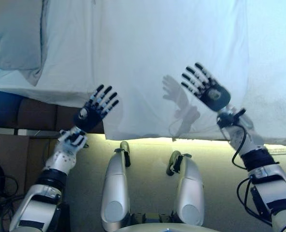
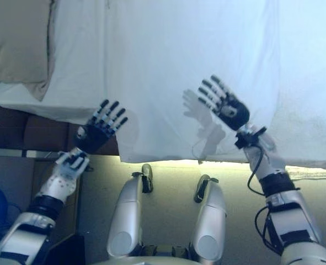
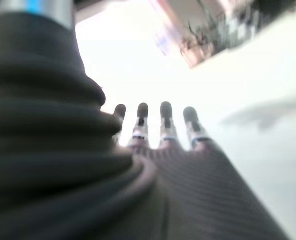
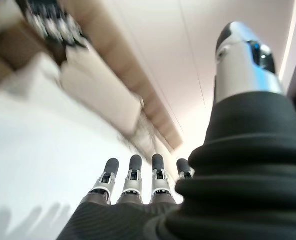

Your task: Make the bed neatly

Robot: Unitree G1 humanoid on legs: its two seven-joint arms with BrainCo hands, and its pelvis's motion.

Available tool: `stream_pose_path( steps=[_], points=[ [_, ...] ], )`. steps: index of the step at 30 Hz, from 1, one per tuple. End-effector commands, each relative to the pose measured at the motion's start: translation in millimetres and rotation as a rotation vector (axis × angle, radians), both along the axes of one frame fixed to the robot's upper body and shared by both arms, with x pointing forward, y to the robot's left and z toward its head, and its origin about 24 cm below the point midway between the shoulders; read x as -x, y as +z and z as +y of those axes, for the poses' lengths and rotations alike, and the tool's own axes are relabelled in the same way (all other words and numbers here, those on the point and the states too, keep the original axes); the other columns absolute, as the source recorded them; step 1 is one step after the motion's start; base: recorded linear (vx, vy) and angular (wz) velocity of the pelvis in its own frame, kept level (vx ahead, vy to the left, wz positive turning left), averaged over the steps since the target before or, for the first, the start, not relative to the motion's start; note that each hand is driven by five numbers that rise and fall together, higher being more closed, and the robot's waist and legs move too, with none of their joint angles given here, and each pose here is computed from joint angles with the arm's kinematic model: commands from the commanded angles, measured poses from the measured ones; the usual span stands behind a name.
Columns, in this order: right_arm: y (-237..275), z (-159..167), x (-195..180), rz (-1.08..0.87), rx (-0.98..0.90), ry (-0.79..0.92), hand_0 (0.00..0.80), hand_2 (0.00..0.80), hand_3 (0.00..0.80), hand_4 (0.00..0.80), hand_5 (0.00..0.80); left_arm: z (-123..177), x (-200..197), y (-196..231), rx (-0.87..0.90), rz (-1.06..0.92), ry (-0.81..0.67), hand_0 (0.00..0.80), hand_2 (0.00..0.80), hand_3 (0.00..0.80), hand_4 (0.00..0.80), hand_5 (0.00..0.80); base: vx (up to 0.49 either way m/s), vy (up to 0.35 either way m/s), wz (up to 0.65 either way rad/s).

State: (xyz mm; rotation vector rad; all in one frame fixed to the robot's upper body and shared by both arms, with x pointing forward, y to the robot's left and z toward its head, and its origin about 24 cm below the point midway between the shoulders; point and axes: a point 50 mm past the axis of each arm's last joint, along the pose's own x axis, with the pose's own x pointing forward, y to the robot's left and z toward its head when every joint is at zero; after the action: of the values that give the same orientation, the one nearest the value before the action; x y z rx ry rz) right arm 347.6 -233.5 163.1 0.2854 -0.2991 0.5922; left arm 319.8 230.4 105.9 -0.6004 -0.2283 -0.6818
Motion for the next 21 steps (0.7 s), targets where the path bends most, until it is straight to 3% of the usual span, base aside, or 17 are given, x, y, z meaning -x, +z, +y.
stream_pose_path(
  steps=[1,11,21],
  points=[
    [17.5,-16.0,-8.8,-0.038,0.051,-0.151,0.0,0.0,0.0,0.0,0.0,8.2,-11.4,12.1,-0.063,-0.003,0.083,0.0,0.0,0.0,0.0,0.0,0.045,0.057,-0.09],
    [76.0,-31.8,-40.8,-0.035,0.306,-0.491,0.0,0.0,0.0,0.0,0.0,20.9,-45.0,58.6,-0.115,0.02,0.179,0.0,0.0,0.0,0.0,0.0,-0.001,0.053,-0.07],
    [104.9,-17.0,-55.1,-0.021,0.516,-0.524,0.0,0.0,0.0,0.0,0.0,-0.8,-61.3,80.1,-0.116,0.0,0.108,0.0,0.0,0.0,0.0,0.0,-0.049,0.042,-0.06]
  ],
)
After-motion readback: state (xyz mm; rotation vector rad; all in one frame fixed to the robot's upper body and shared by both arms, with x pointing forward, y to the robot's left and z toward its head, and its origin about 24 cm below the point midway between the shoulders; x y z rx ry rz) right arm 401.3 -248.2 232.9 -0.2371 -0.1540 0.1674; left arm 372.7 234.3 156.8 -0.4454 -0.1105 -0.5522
